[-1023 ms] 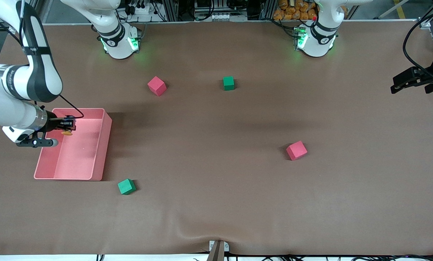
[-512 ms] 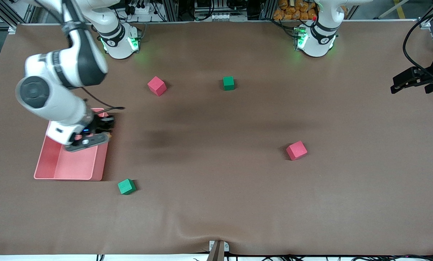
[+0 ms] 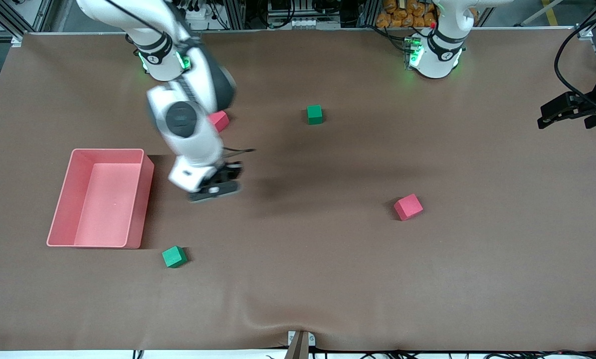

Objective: Place and upright button with both arms
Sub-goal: 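Lift the button with the right gripper and carry it to mid-table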

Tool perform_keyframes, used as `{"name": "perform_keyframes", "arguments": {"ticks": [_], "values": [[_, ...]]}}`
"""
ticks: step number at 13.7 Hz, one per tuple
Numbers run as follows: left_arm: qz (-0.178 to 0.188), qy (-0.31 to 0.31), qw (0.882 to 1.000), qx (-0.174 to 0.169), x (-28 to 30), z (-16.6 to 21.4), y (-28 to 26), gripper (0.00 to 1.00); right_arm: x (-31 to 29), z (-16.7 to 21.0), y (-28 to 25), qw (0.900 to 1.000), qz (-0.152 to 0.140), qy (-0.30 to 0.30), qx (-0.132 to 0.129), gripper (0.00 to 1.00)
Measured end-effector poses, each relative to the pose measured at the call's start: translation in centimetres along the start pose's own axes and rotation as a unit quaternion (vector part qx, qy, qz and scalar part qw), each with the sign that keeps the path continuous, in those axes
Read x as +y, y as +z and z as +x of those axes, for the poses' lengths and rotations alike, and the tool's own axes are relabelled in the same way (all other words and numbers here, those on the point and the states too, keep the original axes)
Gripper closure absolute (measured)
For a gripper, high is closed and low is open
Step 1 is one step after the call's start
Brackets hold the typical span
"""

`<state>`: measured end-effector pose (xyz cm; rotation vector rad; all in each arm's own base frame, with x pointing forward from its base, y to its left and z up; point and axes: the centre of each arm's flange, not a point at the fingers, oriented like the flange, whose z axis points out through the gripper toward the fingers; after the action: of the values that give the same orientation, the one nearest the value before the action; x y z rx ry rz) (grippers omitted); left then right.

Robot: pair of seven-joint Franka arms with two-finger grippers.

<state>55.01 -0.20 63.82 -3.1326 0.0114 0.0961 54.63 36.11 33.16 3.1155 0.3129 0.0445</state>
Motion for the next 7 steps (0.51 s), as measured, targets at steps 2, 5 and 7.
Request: {"name": "perform_keyframes", "arguments": {"ticks": [2, 5, 7], "values": [[0.000, 0.000, 1.000, 0.000, 0.0, 0.0, 0.0, 0.00, -5.7, -0.3, 3.1, 1.000, 0.004, 0.027, 0.004, 0.67], [0.000, -0.001, 1.000, 0.000, -0.1, 0.0, 0.0, 0.00, -12.0, 0.2, 5.8, 0.997, 0.003, 0.079, 0.017, 0.67], [0.000, -0.001, 1.000, 0.000, -0.1, 0.0, 0.0, 0.00, -14.1, 0.6, 7.1, 0.995, 0.003, 0.100, 0.025, 0.67]]}}
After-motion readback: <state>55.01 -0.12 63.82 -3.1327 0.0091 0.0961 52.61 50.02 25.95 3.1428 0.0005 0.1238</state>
